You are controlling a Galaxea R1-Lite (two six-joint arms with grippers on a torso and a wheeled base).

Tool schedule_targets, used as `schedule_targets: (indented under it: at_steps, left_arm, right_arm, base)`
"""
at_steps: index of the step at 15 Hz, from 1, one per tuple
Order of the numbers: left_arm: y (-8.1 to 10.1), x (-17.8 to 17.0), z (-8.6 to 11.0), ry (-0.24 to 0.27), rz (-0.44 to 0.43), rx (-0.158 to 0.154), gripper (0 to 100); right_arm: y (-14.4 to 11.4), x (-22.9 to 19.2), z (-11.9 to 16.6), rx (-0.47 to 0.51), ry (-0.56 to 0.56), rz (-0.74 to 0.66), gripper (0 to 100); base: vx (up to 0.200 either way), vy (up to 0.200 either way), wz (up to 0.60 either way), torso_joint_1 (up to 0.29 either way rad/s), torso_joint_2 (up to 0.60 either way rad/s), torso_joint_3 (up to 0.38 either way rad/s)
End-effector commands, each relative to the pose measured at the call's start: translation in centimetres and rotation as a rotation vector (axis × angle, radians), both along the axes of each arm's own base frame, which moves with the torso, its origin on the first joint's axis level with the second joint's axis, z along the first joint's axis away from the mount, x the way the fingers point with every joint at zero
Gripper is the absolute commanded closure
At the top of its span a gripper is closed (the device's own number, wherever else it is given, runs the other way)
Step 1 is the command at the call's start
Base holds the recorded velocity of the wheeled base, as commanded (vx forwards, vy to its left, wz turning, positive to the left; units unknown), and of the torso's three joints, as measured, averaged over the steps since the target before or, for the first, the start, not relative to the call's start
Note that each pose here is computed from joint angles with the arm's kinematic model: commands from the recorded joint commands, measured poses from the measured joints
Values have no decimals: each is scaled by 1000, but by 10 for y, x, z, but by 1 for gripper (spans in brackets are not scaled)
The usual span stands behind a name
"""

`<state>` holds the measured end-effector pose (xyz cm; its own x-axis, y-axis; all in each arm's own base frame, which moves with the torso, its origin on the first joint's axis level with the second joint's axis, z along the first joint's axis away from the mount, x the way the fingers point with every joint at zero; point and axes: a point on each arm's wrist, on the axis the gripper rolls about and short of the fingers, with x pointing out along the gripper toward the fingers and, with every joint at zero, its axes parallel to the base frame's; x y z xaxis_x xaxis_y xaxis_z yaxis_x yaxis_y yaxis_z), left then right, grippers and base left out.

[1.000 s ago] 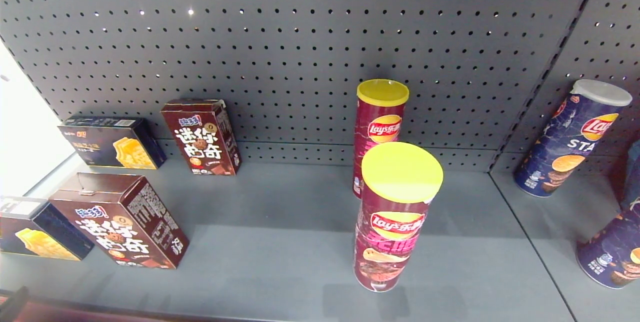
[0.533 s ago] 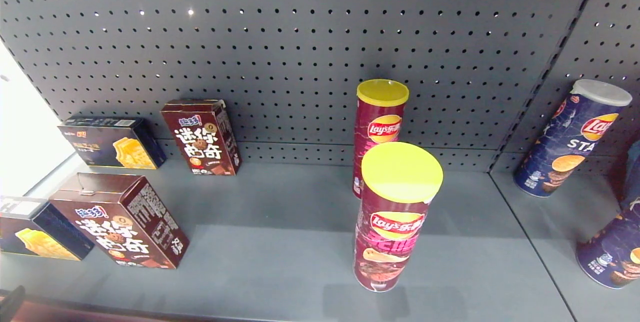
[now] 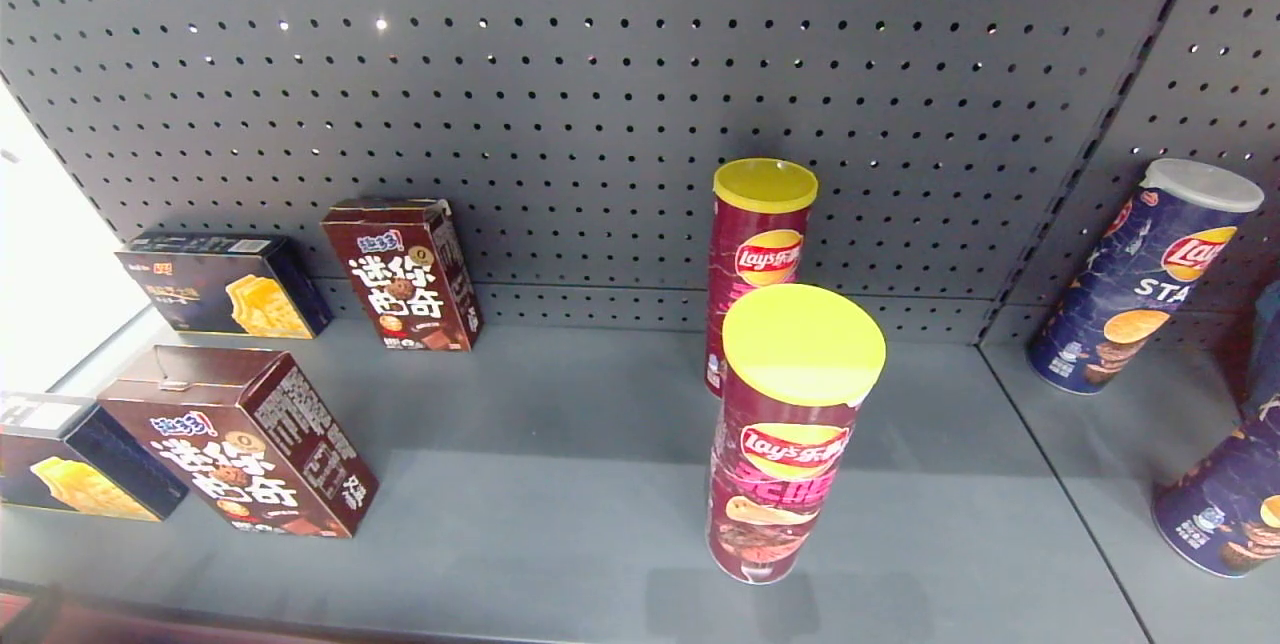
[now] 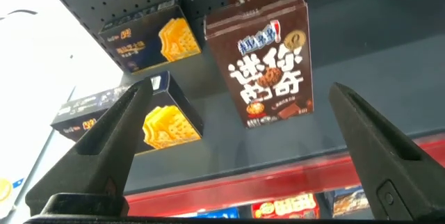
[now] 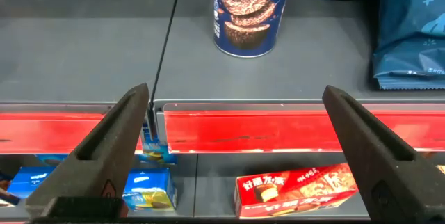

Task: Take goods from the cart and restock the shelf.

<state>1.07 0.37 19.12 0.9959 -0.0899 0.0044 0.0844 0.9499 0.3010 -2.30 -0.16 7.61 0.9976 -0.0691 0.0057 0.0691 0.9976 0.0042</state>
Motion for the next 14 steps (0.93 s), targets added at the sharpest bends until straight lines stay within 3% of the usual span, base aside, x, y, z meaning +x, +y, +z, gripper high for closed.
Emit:
schedule_targets:
  at_steps: [1,3,5,6,7,8,9,10,11,12,13,14]
  left_arm:
    - [0,-1,-3,2,-8,8,0]
    - [0,-1,3,-20,-40,41,0]
    - [-1,0,7,-20,-40,51,0]
    - [2,-1,0,-10,78,85,0]
    - [6,-10,-16,-18,123,95,0]
    - [8,-16,-29,-15,89,92,0]
    - [10,-22,-48,-5,75,72,0]
    - [13,-27,-57,-10,67,35,0]
    - [14,-30,-64,7,53,22,0]
    - [9,-29,-70,67,68,-12,0]
    - [0,-19,-69,141,-56,-39,0]
    - [-7,-16,-77,182,-277,-83,0]
  right_arm:
    - [0,0,0,1,0,0,0]
    - [0,0,0,1,0,0,0]
    - [0,0,0,1,1,0,0]
    - [0,0,0,1,1,0,0]
    - [0,0,0,1,1,0,0]
    - [0,0,0,1,0,0,0]
    - [0,0,0,1,1,0,0]
    - [0,0,0,1,0,0,0]
    - [0,0,0,1,0,0,0]
    - [0,0,0,1,1,0,0]
    - [0,0,0,1,0,0,0]
    - [0,0,0,1,0,0,0]
  base:
    - [0,0,0,0,0,0]
    - [0,0,0,0,0,0]
    - [0,0,0,0,0,0]
    - [0,0,0,0,0,0]
    - [0,0,0,0,0,0]
    - [0,0,0,0,0,0]
    - [0,0,0,0,0,0]
    - [0,0,0,0,0,0]
    - [0,0,0,0,0,0]
    - [0,0,0,0,0,0]
    - [0,0,0,0,0,0]
    - [0,0,0,0,0,0]
